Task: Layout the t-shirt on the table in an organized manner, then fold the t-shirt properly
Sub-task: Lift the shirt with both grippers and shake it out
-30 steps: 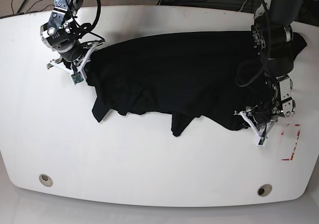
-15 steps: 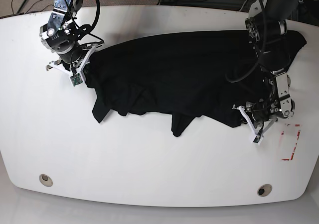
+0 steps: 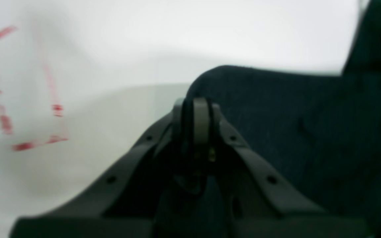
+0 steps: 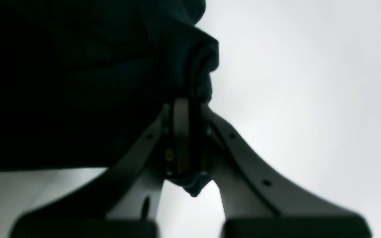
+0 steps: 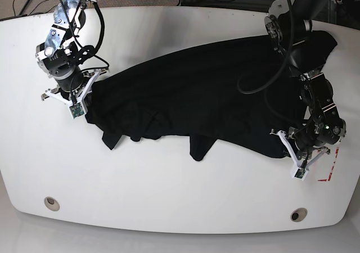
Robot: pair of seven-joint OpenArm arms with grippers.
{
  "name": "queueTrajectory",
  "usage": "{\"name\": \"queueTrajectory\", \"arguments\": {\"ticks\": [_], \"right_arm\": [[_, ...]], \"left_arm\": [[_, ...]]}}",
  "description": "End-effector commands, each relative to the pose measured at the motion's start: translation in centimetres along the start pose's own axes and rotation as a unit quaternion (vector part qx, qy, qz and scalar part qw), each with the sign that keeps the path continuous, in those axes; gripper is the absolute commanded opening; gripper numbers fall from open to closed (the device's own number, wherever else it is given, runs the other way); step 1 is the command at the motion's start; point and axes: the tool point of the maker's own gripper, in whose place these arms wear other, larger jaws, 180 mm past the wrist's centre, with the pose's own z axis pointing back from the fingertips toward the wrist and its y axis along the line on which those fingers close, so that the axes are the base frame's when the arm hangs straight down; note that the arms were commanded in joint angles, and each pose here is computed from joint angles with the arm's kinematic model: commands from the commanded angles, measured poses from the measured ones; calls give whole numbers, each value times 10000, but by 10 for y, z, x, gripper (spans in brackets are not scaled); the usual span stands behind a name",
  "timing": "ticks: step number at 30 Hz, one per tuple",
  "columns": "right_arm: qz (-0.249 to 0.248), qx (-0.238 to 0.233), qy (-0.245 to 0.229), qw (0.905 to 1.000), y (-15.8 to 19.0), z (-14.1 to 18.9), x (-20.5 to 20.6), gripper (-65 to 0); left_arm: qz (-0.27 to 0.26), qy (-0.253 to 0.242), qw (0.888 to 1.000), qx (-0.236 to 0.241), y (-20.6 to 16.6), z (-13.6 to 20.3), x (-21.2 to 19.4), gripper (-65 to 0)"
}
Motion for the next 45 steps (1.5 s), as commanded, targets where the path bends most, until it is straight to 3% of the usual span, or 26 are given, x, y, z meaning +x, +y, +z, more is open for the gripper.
{"name": "queueTrajectory", "arguments": {"ticks": [1,6,16,25,32,39,45], "right_arm": [[81,-147,-353,9992,-12,4,24,-650],[228,-311,-289,9988,-28,6,30,-650],[462,-845,-607,9935,-82,11,80,-650],[559,-1458,-983,9828,-153,27,139,-648],[779,-2024,-1358,9667,-205,64,203,-647],[1282,-2624,-1971,9359,-232,124,280,-647],[1372,-3204,-2300,9086,-257,187,320,-647]], "left_arm": [[-127,-540,9982,213,7,21,38,-644],[-298,-835,9949,477,7,45,65,-644],[-373,-1672,9823,755,2,90,135,-644],[-398,-2540,9622,900,5,136,211,-644],[-748,-3219,9366,1163,2,187,262,-644],[-985,-3943,9000,1573,4,257,309,-644],[-1016,-4512,8663,1885,11,326,344,-644]]}}
